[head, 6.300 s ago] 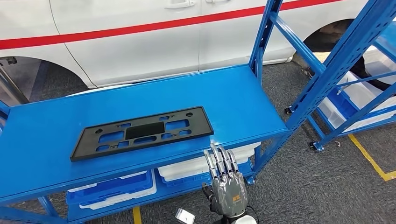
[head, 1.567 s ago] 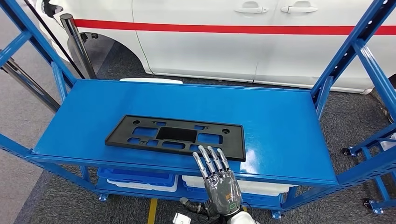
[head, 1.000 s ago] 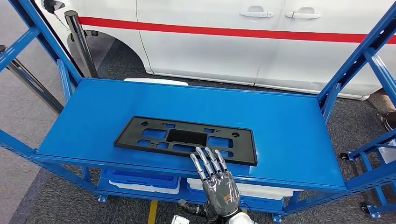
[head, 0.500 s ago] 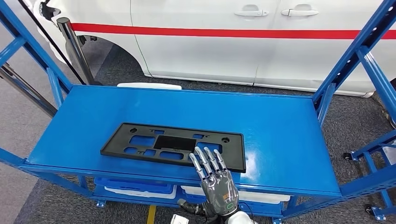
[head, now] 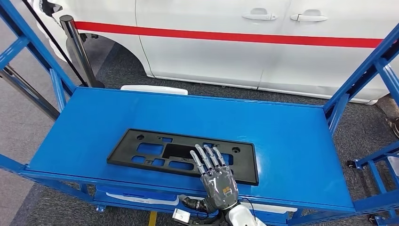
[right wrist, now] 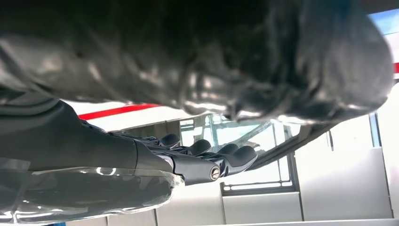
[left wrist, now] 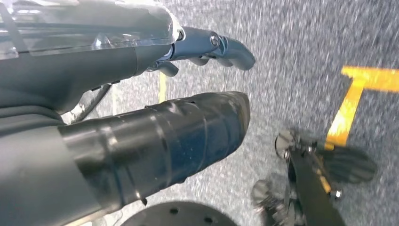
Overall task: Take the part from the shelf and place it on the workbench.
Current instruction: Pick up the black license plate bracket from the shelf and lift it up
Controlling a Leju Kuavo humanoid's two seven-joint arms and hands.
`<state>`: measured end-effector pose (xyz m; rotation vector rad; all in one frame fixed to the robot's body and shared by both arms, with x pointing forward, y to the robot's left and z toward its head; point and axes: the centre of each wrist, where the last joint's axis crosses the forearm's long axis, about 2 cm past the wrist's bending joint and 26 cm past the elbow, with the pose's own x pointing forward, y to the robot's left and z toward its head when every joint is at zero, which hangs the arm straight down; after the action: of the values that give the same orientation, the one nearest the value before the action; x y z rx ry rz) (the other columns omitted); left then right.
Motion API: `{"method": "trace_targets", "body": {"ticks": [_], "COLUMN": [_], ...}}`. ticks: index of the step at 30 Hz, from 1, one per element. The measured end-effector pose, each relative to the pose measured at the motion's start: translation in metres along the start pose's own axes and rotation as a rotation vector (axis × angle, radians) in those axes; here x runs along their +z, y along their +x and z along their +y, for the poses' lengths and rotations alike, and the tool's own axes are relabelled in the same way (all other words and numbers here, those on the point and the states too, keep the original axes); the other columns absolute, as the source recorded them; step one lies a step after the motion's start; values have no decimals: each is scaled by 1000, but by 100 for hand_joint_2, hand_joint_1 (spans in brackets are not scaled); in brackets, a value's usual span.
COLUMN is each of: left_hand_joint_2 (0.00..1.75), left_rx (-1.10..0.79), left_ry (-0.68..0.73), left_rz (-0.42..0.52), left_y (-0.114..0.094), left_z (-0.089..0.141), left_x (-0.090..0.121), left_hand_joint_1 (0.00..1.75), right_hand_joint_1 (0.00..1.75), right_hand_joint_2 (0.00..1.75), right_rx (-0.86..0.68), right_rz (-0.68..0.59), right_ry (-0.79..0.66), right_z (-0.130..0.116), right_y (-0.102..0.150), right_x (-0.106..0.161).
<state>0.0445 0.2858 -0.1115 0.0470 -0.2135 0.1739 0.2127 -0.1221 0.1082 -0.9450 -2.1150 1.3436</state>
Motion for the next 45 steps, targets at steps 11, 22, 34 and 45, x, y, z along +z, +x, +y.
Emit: {"method": "trace_targets", "body": {"ticks": [11,22,34,45], "left_hand_joint_2": [0,0,0,0], "left_rx": [-1,1,11,21], "left_ry": [-3,-3,-4,-10], "left_rz": [-5,-5,-3,-6], "left_y": [1,0,-1,0], "left_z": [-1,-1,-2,-2], "left_x": [0,0,0,0], "left_hand_joint_1": [0,0,0,0], "right_hand_joint_1": [0,0,0,0], "right_hand_joint_2": [175,175,175,175], "right_rx": [-2,-11,-25,-41], "right_rz": [-2,4,18,45], "right_ry": [5,15,53,125], "right_z": [1,2,3,3], "right_y": [-2,-2,-4,-10], "right_x": [-1,-2,-4,-11]}}
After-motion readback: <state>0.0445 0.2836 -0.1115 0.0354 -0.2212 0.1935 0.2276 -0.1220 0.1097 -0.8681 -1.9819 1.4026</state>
